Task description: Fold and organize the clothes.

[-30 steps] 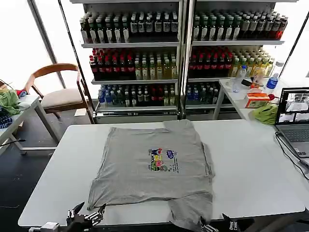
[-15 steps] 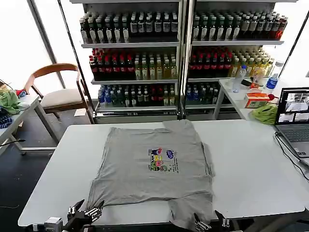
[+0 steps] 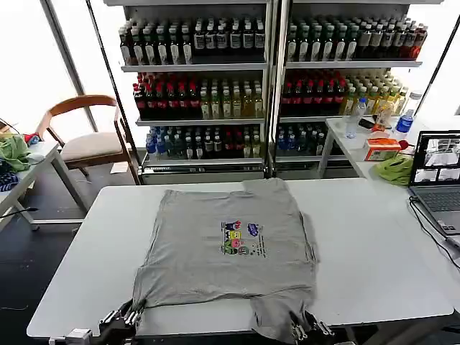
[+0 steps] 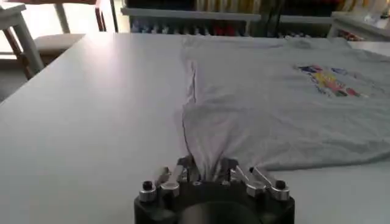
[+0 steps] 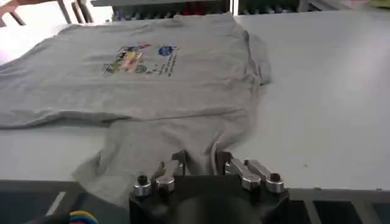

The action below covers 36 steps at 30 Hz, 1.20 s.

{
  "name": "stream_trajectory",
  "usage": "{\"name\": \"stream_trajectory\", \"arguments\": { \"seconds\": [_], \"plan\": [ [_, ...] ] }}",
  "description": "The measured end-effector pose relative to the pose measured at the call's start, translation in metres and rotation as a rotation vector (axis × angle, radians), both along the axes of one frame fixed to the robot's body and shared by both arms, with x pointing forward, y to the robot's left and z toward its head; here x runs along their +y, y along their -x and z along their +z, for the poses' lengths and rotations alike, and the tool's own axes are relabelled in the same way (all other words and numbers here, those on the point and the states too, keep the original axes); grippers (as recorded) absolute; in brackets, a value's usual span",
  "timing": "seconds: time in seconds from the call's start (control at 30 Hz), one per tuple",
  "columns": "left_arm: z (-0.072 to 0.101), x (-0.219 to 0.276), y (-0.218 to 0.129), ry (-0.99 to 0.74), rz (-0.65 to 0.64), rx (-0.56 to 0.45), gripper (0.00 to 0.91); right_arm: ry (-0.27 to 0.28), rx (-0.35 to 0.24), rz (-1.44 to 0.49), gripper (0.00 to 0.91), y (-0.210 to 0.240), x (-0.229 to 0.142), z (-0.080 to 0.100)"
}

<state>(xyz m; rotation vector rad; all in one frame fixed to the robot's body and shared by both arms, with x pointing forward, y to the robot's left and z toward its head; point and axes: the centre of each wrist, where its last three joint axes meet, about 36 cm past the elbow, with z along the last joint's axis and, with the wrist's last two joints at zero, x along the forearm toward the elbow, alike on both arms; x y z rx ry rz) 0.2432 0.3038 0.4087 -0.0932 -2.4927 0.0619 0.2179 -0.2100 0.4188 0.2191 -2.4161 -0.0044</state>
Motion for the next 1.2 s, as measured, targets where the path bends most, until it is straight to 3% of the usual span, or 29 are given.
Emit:
{"name": "stream_trajectory", "arguments": {
  "seconds": [0.63, 0.9, 1.2],
  "plan": [
    [0.015, 0.000, 0.014, 0.001, 0.022, -0.003, 0.030, -0.050, 0.004, 0.016, 0.000, 0.016, -0.011, 0.019],
    [0.034, 0.000, 0.019, -0.001, 0.025, -0.015, 0.030, -0.083, -0.037, 0.028, 0.000, 0.016, -0.012, 0.037],
    [0.049, 0.002, 0.011, 0.001, 0.009, -0.052, 0.030, -0.097, -0.092, 0.017, 0.000, -0.001, -0.011, 0.045]
  ]
}}
